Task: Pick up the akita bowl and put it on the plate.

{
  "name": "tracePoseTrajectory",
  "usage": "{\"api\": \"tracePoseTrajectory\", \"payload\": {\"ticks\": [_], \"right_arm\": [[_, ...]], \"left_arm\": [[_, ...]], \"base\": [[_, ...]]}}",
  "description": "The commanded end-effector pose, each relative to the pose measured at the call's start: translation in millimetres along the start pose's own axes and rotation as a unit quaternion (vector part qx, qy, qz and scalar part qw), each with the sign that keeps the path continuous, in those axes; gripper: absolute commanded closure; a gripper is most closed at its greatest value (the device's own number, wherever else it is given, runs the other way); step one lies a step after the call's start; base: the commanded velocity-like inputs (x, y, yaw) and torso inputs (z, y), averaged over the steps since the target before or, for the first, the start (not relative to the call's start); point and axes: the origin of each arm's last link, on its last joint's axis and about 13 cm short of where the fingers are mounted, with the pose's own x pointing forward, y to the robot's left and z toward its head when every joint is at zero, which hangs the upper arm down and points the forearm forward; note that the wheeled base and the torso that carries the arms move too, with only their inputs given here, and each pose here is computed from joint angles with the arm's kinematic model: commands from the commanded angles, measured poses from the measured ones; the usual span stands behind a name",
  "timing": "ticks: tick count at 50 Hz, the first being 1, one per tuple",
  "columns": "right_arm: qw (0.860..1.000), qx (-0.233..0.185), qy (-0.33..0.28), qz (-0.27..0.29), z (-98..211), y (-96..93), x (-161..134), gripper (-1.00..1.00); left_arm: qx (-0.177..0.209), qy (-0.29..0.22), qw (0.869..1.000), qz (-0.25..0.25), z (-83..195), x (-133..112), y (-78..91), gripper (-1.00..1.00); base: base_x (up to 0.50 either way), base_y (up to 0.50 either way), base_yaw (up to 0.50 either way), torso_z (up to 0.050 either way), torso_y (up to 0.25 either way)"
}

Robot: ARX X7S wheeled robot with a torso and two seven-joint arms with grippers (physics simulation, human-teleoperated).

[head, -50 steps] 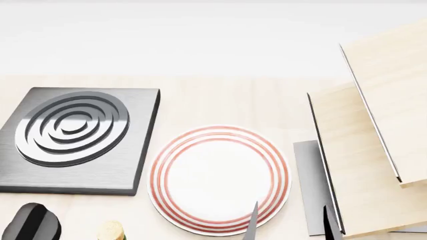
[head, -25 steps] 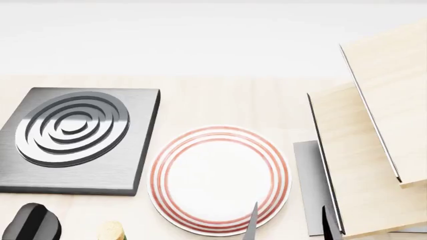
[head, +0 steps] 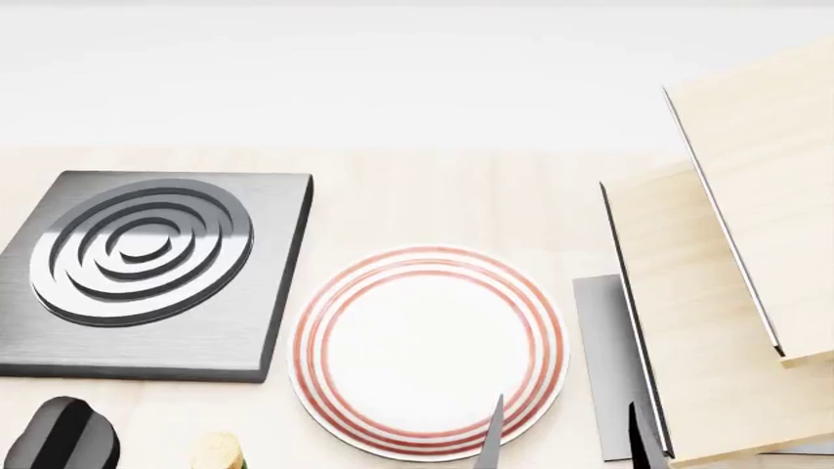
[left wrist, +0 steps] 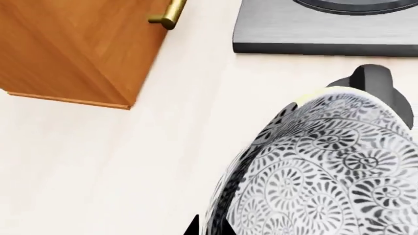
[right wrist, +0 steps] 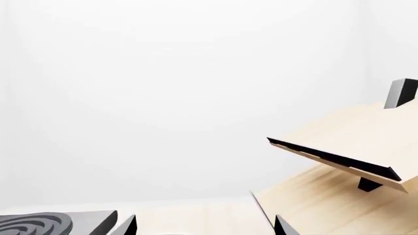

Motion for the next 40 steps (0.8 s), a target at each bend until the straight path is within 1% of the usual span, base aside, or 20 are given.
{"api": "tracePoseTrajectory", "payload": {"ticks": [1,5,6,8,9,10,13,14,17,18,20,26,29,31,33,34,35,36,39,40], "right_arm": [[1.000,0.000,0.001,-0.001,-1,-0.1,1,-1.00],[1.000,0.000,0.002,0.000,-1,-0.2,1,-1.00],[1.000,0.000,0.002,0.000,-1,-0.3,1,-1.00],[1.000,-0.001,0.002,0.000,-1,-0.1,1,-1.00],[1.000,-0.001,0.002,0.000,-1,-0.1,1,-1.00],[1.000,0.000,0.002,0.000,-1,-0.1,1,-1.00],[1.000,-0.001,0.002,0.000,-1,-0.2,2,-1.00],[1.000,0.000,0.002,0.000,-1,-0.2,2,-1.00],[1.000,0.000,0.002,0.001,-1,-0.2,1,-1.00],[1.000,0.000,0.003,0.001,-1,-0.1,0,-1.00],[1.000,0.000,0.003,0.001,-1,0.0,0,-1.00],[1.000,0.000,0.003,0.001,-1,-0.3,0,-1.00],[1.000,0.001,0.003,0.001,-2,-0.3,0,-1.00],[1.000,0.000,0.004,0.002,-3,-0.1,0,-1.00],[1.000,0.000,0.003,0.002,-3,-0.1,0,-1.00],[1.000,0.000,0.003,0.001,-3,-0.2,0,-1.00],[1.000,0.000,0.003,0.001,-3,-0.2,0,-1.00],[1.000,0.001,0.003,0.001,-3,-0.3,0,-1.00],[1.000,0.001,0.004,0.002,-3,-0.1,0,-1.00],[1.000,0.001,0.004,0.003,-3,0.1,0,-1.00]], "left_arm": [[-0.012,-0.081,0.996,0.030,10,-19,3.6,1.00],[-0.022,-0.101,0.994,0.029,13,-22,5.2,1.00],[-0.027,-0.120,0.992,0.029,15,-24,5.2,1.00],[-0.030,-0.131,0.991,0.026,16,-25,5.4,1.00],[-0.036,-0.151,0.988,0.023,19,-28,5.3,1.00],[-0.037,-0.144,0.989,0.022,19,-29,5.5,1.00],[-0.040,-0.163,0.986,0.021,22,-31,4.7,1.00],[-0.039,-0.178,0.983,0.025,23,-32,4.4,1.00],[-0.061,-0.211,0.976,0.014,28,-38,5.2,1.00],[-0.065,-0.225,0.972,0.021,30,-39,5.5,1.00],[-0.069,-0.227,0.971,0.015,31,-39,4.7,1.00],[-0.092,-0.261,0.961,0.012,40,-41,4.8,1.00],[-0.095,-0.265,0.960,0.011,42,-40,4.2,1.00],[-0.110,-0.287,0.951,0.019,45,-40,4.7,1.00],[-0.132,-0.308,0.942,0.012,50,-43,6.2,1.00],[-0.135,-0.312,0.940,0.002,51,-44,6.3,1.00],[-0.137,-0.312,0.940,-0.008,52,-44,6.1,1.00],[-0.134,-0.309,0.942,0.000,53,-42,5.7,1.00],[-0.133,-0.310,0.941,-0.004,56,-40,3.3,1.00],[-0.140,-0.319,0.937,-0.009,59,-40,2.9,1.00]], "base": [[0.00,0.00,0.00,0.000,0.000],[0.00,0.00,0.00,0.000,0.000],[0.00,0.00,0.00,0.000,0.000],[0.00,0.00,0.00,0.000,0.000],[0.00,0.00,0.00,0.000,0.000],[0.00,0.00,0.00,0.000,0.000],[0.00,0.00,0.00,0.000,0.000],[0.00,0.00,0.00,0.000,0.000],[0.00,0.00,0.00,0.000,0.000],[0.00,0.00,0.00,0.000,0.000],[0.00,0.00,0.00,0.000,0.000],[0.00,0.00,0.00,0.000,0.000],[0.00,0.00,0.00,0.000,0.000],[0.00,0.00,0.00,0.000,0.000],[0.00,0.00,0.00,0.000,0.000],[0.00,0.00,0.00,0.000,0.000],[0.00,0.00,0.00,0.000,0.000],[0.00,0.00,0.00,0.000,0.000],[0.00,0.00,0.00,0.000,0.000],[0.00,0.00,0.00,0.000,0.000]]}}
